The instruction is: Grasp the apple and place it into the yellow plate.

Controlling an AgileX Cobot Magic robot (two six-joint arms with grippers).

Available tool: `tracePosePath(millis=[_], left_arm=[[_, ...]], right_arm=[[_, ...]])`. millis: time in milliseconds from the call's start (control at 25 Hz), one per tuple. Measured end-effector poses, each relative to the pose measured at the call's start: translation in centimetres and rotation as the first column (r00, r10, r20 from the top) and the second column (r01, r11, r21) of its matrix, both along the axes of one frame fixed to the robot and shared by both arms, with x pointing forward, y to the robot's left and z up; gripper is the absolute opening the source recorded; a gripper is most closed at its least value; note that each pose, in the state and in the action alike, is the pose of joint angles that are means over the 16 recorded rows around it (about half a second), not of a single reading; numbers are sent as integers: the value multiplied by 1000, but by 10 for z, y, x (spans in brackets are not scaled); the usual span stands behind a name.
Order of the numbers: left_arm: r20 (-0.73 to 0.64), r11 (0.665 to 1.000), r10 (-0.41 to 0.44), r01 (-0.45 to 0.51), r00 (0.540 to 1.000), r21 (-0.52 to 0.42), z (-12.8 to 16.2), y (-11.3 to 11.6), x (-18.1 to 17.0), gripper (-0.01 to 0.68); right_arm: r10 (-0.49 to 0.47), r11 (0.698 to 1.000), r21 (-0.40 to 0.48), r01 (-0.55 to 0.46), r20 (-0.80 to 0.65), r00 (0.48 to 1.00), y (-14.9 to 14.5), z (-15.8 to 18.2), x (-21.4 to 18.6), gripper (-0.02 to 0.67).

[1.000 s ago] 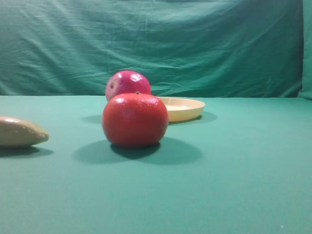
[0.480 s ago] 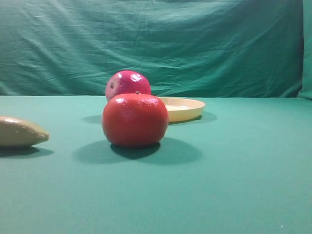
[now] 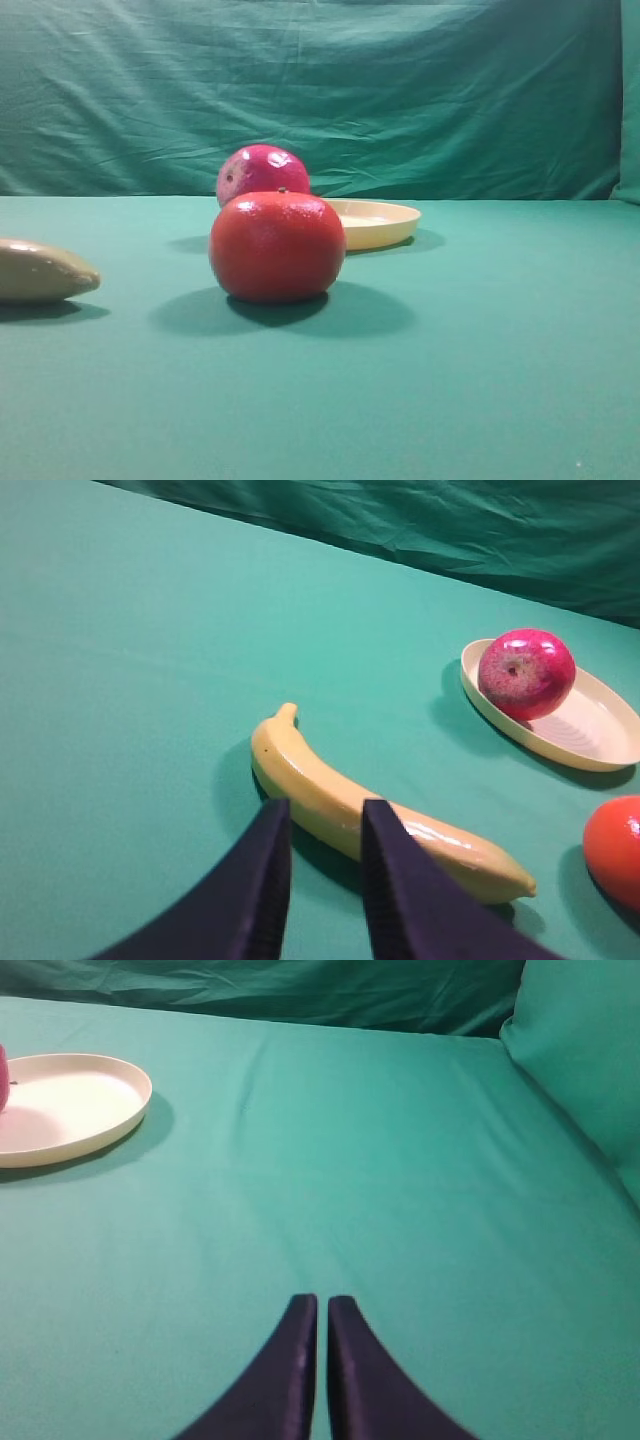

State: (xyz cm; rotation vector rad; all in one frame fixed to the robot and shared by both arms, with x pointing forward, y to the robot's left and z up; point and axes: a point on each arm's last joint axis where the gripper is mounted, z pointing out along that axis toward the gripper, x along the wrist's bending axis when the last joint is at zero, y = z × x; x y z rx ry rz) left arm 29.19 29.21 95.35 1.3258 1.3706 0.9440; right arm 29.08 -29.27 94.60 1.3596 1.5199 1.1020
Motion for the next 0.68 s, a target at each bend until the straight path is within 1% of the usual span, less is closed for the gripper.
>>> tracePosePath(millis=[680], left_arm=[[0, 1000, 0, 0, 1000, 0, 0, 0, 0, 157]], right_arm=[[0, 1000, -1, 0, 0, 1000, 0, 0, 0, 0]])
